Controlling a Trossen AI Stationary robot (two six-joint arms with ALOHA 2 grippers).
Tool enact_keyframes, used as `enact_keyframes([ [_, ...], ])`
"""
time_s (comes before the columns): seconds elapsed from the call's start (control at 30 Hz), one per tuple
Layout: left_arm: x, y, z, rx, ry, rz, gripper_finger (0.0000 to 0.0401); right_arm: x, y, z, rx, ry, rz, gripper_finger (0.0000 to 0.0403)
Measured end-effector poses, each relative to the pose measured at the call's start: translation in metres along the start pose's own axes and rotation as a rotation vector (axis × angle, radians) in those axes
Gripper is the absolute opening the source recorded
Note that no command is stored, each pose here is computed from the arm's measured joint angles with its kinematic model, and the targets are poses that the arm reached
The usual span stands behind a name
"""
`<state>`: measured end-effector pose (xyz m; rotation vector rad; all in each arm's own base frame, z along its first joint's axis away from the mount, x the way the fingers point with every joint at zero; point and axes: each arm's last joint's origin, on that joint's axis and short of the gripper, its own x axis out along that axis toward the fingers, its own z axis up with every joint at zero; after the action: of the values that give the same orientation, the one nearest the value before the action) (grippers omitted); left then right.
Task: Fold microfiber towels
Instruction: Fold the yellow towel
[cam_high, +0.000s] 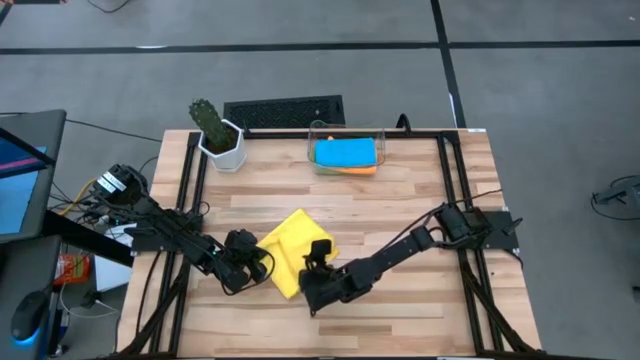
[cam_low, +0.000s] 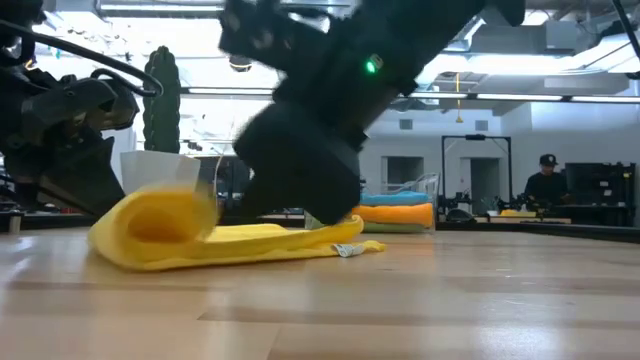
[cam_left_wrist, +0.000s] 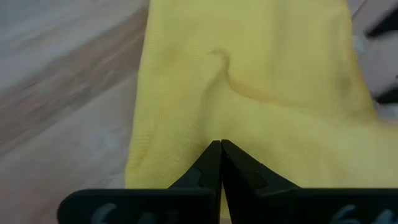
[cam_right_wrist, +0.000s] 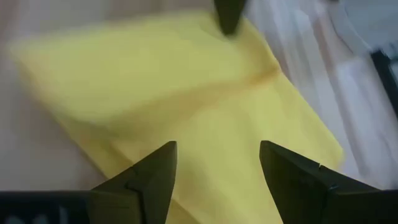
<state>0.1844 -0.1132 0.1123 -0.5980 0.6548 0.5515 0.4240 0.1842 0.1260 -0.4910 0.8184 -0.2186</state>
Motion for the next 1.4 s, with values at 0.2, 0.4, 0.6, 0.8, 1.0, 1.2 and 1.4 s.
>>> enact_keyframes([
  [0.2, 0.000, -0.001, 0.001, -0.022, 0.001, 0.009, 0.0000, 0.002, -0.004, -0.007, 0.064, 0.061, -0.047, 0.0255],
  [0.4, 0.000, 0.000, 0.001, -0.049, -0.009, 0.014, 0.0000, -0.010, 0.005, 0.014, 0.210, -0.112, 0.087, 0.0255],
  [0.6, 0.000, 0.001, 0.001, -0.090, -0.010, 0.022, 0.0000, -0.016, 0.012, 0.021, 0.318, -0.171, 0.148, 0.0255],
  [0.8, -0.001, 0.006, -0.001, -0.128, 0.005, 0.067, 0.0000, -0.011, 0.013, 0.017, 0.320, -0.134, 0.225, 0.0255],
  [1.0, -0.001, 0.007, -0.001, -0.129, 0.005, 0.072, 0.0000, -0.019, 0.025, 0.015, 0.217, -0.146, 0.213, 0.0255],
  [1.2, -0.001, 0.007, 0.000, -0.136, -0.012, 0.074, 0.0000, -0.013, 0.023, 0.014, 0.124, -0.147, 0.187, 0.0255],
  [1.4, -0.001, 0.007, 0.000, -0.136, -0.013, 0.074, 0.0000, -0.008, 0.017, 0.015, 0.116, -0.152, 0.196, 0.0255],
])
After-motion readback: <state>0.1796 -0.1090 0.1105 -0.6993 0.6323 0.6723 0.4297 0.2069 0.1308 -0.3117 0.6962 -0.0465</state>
